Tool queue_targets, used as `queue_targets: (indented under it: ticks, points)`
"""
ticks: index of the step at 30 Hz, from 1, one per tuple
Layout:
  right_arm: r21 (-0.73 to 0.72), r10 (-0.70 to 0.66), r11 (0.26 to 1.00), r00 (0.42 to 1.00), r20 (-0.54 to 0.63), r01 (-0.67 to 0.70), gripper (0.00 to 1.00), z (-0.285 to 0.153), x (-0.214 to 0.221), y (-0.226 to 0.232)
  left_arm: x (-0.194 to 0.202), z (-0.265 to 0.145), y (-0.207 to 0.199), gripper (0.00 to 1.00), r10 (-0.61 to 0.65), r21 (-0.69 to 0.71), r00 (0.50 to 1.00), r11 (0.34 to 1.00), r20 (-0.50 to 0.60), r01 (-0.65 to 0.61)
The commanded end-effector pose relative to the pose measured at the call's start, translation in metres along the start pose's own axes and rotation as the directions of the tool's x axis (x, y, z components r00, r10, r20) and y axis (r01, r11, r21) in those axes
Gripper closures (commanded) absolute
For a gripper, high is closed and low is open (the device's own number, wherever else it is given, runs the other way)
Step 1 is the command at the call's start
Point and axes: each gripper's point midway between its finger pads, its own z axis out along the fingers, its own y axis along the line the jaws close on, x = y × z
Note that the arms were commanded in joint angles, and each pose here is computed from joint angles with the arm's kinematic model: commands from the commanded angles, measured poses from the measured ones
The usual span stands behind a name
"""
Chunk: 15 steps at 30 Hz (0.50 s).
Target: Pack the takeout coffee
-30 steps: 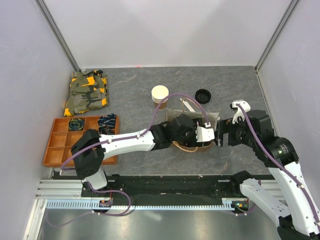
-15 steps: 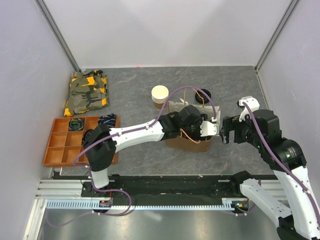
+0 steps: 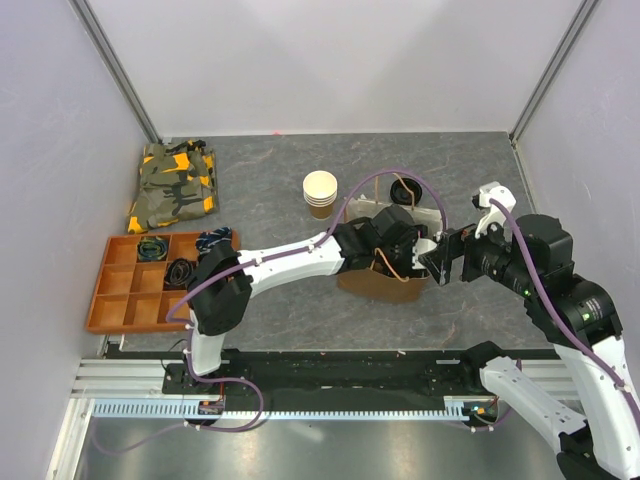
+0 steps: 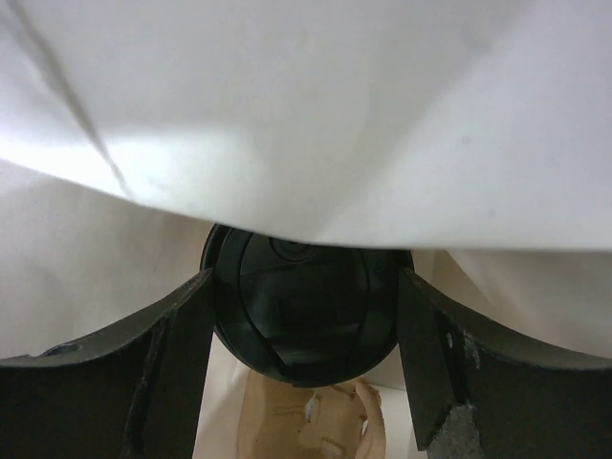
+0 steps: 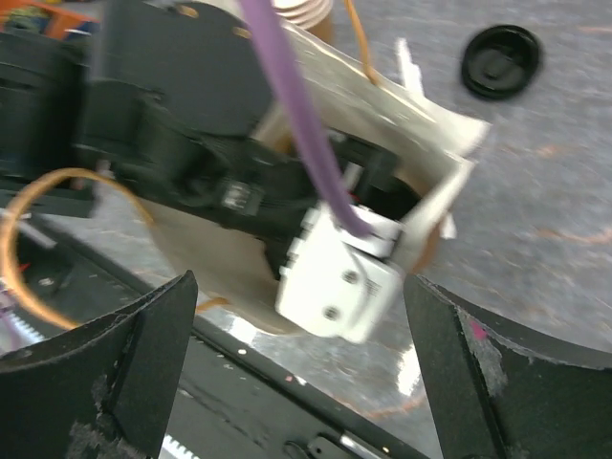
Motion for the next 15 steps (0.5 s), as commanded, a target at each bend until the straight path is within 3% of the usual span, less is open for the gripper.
queue_targets:
  ticks: [1, 7, 10, 15]
  points:
    - [-0.132, 0.01, 0.991, 0.997, 0.074, 0.0, 0.02, -0.005, -0.023, 0.026, 0.108, 0.024, -0.07, 0.98, -0.014, 0.209, 0.949, 0.974, -0.314, 0.084]
    - [-0.138, 0.006, 0.99, 0.997, 0.076, 0.005, 0.02, -0.006, -0.022, 0.027, 0.111, 0.024, -0.071, 0.96, -0.013, 0.222, 0.945, 0.971, -0.327, 0.09]
    - [-0.137, 0.003, 0.991, 0.997, 0.08, 0.008, 0.02, -0.007, -0.022, 0.027, 0.103, 0.018, -0.065, 0.83, -0.02, 0.208, 0.949, 0.974, -0.316, 0.09]
    - [-0.118, 0.001, 0.993, 0.995, 0.098, 0.011, 0.02, -0.008, -0.028, 0.024, 0.094, 0.011, -0.057, 0.73, -0.018, 0.188, 0.951, 0.979, -0.307, 0.079]
